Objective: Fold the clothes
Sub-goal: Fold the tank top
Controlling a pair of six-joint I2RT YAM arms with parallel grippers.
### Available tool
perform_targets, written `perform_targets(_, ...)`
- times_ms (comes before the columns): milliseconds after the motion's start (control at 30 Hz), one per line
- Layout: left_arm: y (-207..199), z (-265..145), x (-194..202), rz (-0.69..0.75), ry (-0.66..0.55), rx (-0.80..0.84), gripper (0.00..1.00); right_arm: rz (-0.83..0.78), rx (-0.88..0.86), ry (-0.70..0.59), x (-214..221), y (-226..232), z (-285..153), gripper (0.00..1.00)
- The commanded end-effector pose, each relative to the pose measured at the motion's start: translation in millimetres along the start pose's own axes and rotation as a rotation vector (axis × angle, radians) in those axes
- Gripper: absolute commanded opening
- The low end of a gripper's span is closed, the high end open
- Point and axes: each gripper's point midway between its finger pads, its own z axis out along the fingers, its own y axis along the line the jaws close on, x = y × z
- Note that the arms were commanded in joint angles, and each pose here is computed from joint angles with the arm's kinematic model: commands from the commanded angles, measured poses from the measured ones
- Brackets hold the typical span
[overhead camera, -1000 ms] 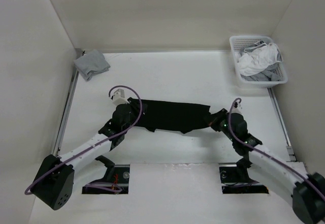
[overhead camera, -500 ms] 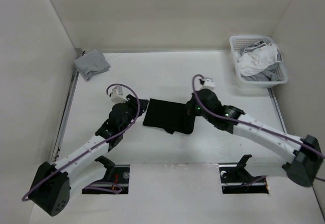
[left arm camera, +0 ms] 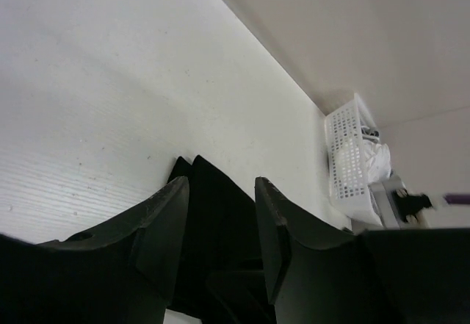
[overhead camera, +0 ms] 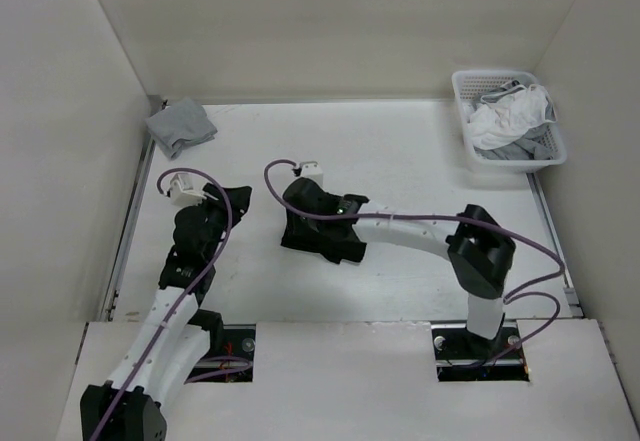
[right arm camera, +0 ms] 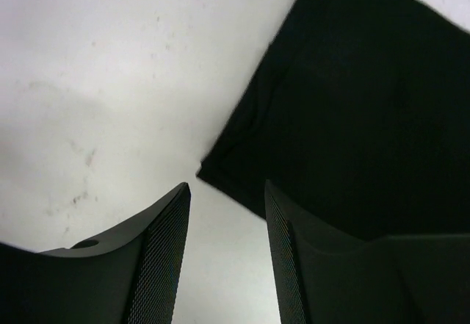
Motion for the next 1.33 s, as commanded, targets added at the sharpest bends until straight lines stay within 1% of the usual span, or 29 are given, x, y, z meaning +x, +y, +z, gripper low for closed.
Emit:
perform_targets(0, -1.9, -1.1, 6.5, -0.005, 0.045, 0.027, 0.40, 0.093, -0.141, -0.162, -46.6, 17.5, -64.1, 0.49)
perform_targets(67, 0.2, 2.2, 11.1, 0.002, 0.060, 0.017, 0.42, 0.114, -0.183, -0.236, -51.1, 2.6, -96.4, 0.47)
perform_targets(133, 2.3, 5.7, 20.1, 0.014, 0.088, 0.007, 0.42, 0.147, -0.186, -0.307, -50.4, -28.4, -119.3, 0.38)
perform_targets(200, 6.2, 9.8, 30.2, 0.043, 0.112, -0.009, 0.43, 0.196, -0.145, -0.377, -45.8, -73.7, -131.9, 0.21)
perform_targets(267, 8.2, 13.7, 41.1, 0.091, 0.137, -0.023, 0.44, 0.262, -0.100, -0.440, -39.0, -122.0, -143.0, 0.07)
perform_targets(333, 9.7, 17.1, 47.5, 0.132, 0.152, -0.042, 0.45, 0.324, -0.060, -0.494, -29.8, -162.0, -149.5, 0.02)
perform_targets(400, 14.4, 21.1, 51.8, 0.176, 0.162, -0.074, 0.46, 0.390, -0.013, -0.558, -21.2, -202.2, -153.4, 0.01)
perform_targets(433, 18.0, 22.8, 52.6, 0.191, 0.165, -0.092, 0.46, 0.416, 0.006, -0.586, -17.8, -217.6, -154.1, 0.02)
perform_targets(467, 22.4, 23.5, 54.9, 0.201, 0.171, -0.111, 0.47, 0.446, 0.025, -0.611, -14.5, -231.9, -153.5, 0.06)
perform_targets(500, 27.6, 23.7, 58.0, 0.211, 0.179, -0.127, 0.48, 0.477, 0.033, -0.642, -12.5, -242.5, -153.5, 0.13)
perform_targets(567, 40.2, 22.6, 62.7, 0.233, 0.189, -0.162, 0.50, 0.515, 0.032, -0.699, -9.9, -256.6, -152.3, 0.35)
perform_targets(600, 47.7, 21.8, 64.4, 0.240, 0.194, -0.185, 0.50, 0.521, 0.033, -0.721, -9.8, -262.0, -151.9, 0.43)
perform_targets(633, 54.9, 21.3, 65.3, 0.249, 0.196, -0.209, 0.51, 0.524, 0.040, -0.731, -8.9, -267.1, -150.4, 0.49)
perform_targets(667, 60.7, 21.0, 66.3, 0.256, 0.197, -0.228, 0.51, 0.519, 0.049, -0.734, -8.4, -271.3, -148.8, 0.52)
perform_targets(767, 71.8, 22.3, 66.9, 0.269, 0.192, -0.263, 0.52, 0.517, 0.107, -0.725, -1.3, -287.5, -141.5, 0.54)
perform_targets(867, 74.6, 25.5, 67.5, 0.275, 0.197, -0.279, 0.52, 0.547, 0.124, -0.720, 1.8, -295.6, -137.9, 0.55)
perform_targets(1100, 57.4, 35.2, 69.6, 0.278, 0.201, -0.231, 0.51, 0.530, 0.124, -0.689, 2.0, -292.1, -130.8, 0.55)
perform_targets(1200, 55.7, 35.6, 69.2, 0.285, 0.201, -0.225, 0.49, 0.528, 0.126, -0.677, 3.0, -291.8, -128.4, 0.55)
perform_targets(1300, 59.4, 35.4, 70.5, 0.303, 0.210, -0.239, 0.50, 0.532, 0.123, -0.674, 3.6, -291.3, -127.7, 0.55)
